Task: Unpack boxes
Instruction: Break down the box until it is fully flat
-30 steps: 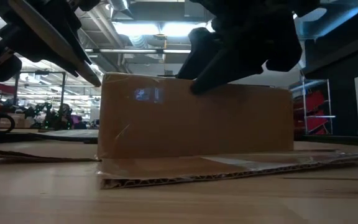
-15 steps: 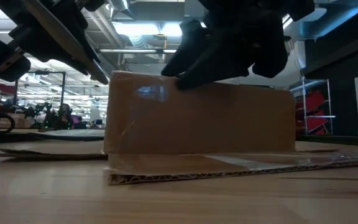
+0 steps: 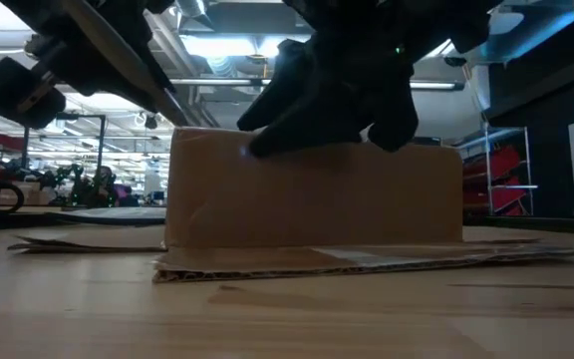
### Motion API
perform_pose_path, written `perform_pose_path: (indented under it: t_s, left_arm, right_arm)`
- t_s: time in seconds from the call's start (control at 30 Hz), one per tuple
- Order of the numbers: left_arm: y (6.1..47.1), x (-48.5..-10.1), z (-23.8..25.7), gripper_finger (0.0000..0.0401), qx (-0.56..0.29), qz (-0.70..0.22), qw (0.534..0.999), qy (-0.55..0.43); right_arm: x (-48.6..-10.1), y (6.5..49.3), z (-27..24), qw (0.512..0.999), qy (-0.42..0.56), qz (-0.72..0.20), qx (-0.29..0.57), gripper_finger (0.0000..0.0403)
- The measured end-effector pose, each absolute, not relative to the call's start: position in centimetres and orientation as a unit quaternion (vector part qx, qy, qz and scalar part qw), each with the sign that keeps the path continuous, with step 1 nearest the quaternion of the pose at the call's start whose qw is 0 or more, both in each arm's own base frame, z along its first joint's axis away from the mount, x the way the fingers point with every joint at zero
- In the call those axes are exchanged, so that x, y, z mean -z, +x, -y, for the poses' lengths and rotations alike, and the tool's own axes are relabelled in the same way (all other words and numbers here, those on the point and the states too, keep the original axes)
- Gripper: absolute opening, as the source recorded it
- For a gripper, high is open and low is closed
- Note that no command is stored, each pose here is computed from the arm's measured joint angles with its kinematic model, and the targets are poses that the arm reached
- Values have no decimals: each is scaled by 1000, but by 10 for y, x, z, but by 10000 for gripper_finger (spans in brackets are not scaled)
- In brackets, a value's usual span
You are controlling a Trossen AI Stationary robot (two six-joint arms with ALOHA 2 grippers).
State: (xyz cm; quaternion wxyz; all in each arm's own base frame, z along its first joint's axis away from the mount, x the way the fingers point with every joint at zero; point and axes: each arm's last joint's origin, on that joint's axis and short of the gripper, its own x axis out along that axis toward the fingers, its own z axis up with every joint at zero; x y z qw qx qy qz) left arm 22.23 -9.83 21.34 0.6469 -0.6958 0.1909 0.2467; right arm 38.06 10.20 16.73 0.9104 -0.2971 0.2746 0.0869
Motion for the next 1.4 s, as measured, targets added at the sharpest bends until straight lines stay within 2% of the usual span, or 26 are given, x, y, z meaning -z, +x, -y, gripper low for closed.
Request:
perform_pose_path:
  t_s: [0.23,0.4,0.5,0.63,0.8,1.4]
  left_arm:
    - [225,-211,99,59,-253,-181,653,-691]
    - [221,-229,93,59,-254,-120,679,-678]
    - [217,-232,93,59,-270,-140,687,-660]
    - [206,-229,99,59,-306,-164,661,-665]
    - [202,-227,105,59,-300,-169,646,-682]
    - [226,-218,89,59,-291,-210,643,-677]
  right_arm:
    - [-166,382,-103,903,-302,-292,-90,257]
    - [-165,382,-103,899,-305,-301,-92,257]
    - [-165,381,-103,898,-306,-303,-93,257]
    - [-165,381,-103,897,-306,-305,-94,257]
    - [-165,381,-103,897,-306,-305,-94,257]
    - [-164,381,-103,896,-307,-306,-93,257]
